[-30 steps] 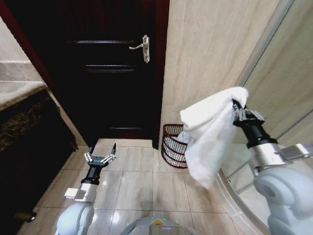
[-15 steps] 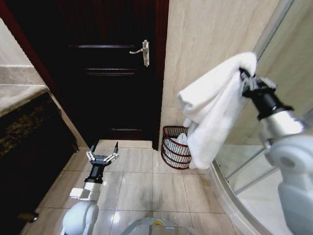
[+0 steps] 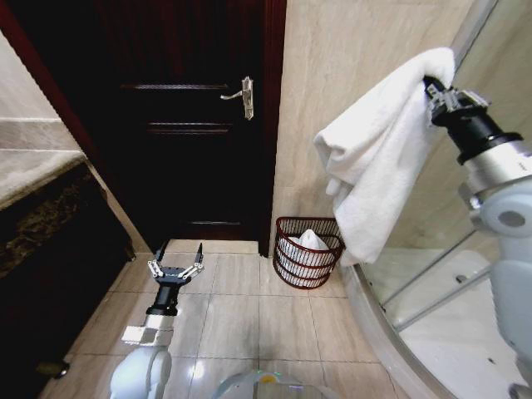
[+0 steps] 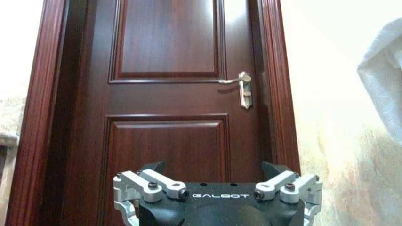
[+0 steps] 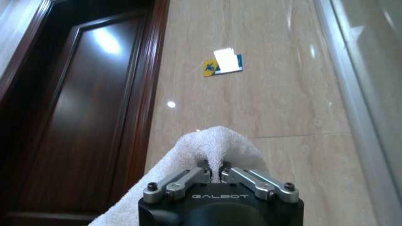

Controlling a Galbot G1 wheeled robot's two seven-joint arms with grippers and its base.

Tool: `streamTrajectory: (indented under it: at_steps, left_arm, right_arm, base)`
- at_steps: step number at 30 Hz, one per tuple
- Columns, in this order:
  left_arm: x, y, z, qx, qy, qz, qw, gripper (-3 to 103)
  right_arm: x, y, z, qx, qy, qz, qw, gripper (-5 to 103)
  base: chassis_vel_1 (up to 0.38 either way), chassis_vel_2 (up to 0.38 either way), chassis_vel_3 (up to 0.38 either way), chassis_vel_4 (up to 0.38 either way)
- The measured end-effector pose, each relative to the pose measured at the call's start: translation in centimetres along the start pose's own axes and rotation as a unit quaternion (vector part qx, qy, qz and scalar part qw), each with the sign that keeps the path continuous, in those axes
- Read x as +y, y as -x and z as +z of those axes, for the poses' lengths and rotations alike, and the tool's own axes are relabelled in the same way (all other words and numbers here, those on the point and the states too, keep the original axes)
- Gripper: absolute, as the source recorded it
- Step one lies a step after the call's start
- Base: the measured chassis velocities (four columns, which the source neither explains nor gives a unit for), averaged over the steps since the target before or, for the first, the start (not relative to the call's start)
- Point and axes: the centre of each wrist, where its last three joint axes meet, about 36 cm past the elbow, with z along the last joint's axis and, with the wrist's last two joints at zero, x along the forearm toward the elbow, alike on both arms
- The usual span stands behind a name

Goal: Discard the used towel into the hamper.

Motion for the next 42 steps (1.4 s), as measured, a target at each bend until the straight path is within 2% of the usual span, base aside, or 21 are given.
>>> streamTrajectory:
  at_steps: [6, 11, 19, 26, 33, 42]
  left_arm:
    - [-0.2, 0.0, -0.6, -0.003, 0.002, -0.007, 1.0000, 100]
    - [0.0, 0.0, -0.9, -0.004, 0.007, -0.012, 0.9999, 100]
    - [-0.3, -0.3, -1.0, 0.000, 0.008, -0.015, 0.9999, 100]
    - [-0.4, -0.4, -1.2, -0.002, 0.011, -0.013, 0.9999, 100]
    - [-0.4, -0.5, -1.2, -0.007, 0.014, -0.005, 0.9999, 100]
    - [-0.4, -0.6, -1.2, -0.014, 0.017, -0.003, 0.9998, 100]
  right_arm:
    - [0.1, 3.4, -0.6, -0.015, 0.012, -0.001, 1.000, 4]
    - [0.3, 5.6, -1.0, -0.024, 0.002, 0.022, 0.999, 4]
    - [-0.3, 8.4, 0.4, -0.015, 0.009, 0.037, 0.999, 4]
    - [0.4, 9.0, 2.3, -0.001, 0.026, 0.032, 0.999, 4]
    - [-0.2, 9.2, 4.9, 0.015, 0.030, 0.039, 0.999, 4]
    - [-0.4, 10.5, 5.3, 0.015, 0.032, 0.040, 0.999, 4]
  base:
    - [0.000, 0.000, 0.000, 0.000]
    - [0.000, 0.000, 0.000, 0.000]
    - [0.000, 0.000, 0.000, 0.000]
    - [0.000, 0.000, 0.000, 0.000]
    - [0.000, 0.000, 0.000, 0.000]
    - [0.000, 0.000, 0.000, 0.000]
